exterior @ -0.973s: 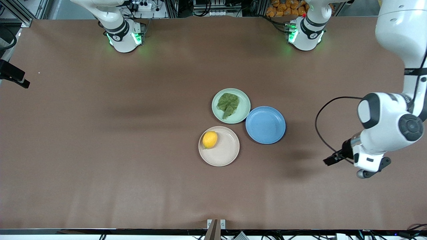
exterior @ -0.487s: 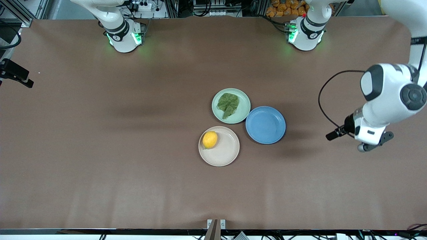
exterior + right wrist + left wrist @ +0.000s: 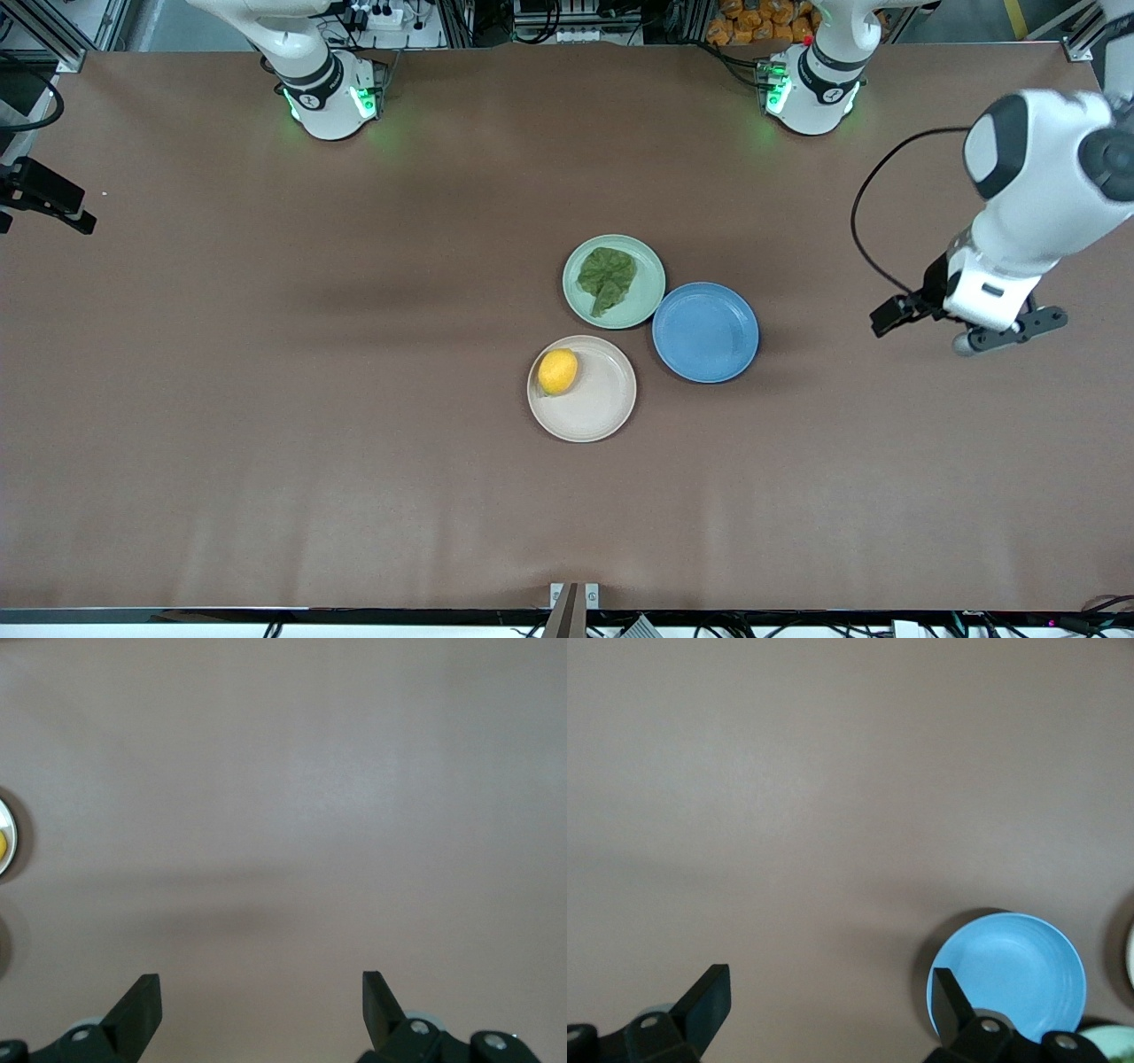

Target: Place lemon and lettuce in plates

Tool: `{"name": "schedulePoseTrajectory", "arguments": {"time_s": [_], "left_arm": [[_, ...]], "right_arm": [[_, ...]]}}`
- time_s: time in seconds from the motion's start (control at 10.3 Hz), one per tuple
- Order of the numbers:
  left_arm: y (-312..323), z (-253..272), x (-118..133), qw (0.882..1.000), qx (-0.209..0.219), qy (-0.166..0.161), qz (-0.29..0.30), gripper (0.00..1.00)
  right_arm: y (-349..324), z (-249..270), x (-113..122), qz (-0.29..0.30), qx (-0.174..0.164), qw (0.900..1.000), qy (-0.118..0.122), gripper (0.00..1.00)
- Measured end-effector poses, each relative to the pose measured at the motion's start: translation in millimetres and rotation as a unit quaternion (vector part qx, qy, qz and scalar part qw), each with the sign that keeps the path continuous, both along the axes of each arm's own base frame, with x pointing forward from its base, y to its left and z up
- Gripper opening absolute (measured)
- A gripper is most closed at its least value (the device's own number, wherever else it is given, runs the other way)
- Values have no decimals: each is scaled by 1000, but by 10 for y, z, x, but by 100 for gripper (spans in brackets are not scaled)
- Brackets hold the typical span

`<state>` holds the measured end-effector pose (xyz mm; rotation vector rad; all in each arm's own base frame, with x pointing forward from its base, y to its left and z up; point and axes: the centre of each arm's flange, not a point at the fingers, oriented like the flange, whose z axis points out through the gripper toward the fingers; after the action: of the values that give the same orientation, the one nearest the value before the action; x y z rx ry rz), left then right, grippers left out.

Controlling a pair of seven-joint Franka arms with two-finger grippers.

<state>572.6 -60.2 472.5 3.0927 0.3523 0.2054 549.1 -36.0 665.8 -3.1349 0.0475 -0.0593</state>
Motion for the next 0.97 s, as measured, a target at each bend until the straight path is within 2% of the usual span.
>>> {"name": "schedulePoseTrajectory", "arguments": {"time_s": [0.1, 0.19, 0.29, 0.49, 0.58, 0.78, 0.97], "left_arm": [[-18, 297, -77, 1000, 2, -23, -12, 100], [-38, 578, -148, 999, 3, -33, -18, 100], [-41, 840, -214, 999, 8, -24, -34, 100], [-14, 1311, -337, 994, 20, 20, -106, 100], [-7, 1523, -390, 991, 22, 37, -123, 100], [-23, 1774, -415, 990, 22, 39, -136, 100], [-14, 1758, -371, 989, 22, 40, -138, 100]], "right_arm": [[0, -19, 11, 0, 0, 1000, 2, 100], [2, -33, 20, 0, 0, 1000, 3, 100], [11, -45, 22, 1, 0, 1000, 6, 100], [81, -90, 6, 8, 2, 1000, 23, 100], [131, -109, 1, 12, 3, 999, 29, 100], [203, -126, 9, 19, 3, 999, 32, 100], [215, -134, 10, 20, 4, 999, 34, 100]]}}
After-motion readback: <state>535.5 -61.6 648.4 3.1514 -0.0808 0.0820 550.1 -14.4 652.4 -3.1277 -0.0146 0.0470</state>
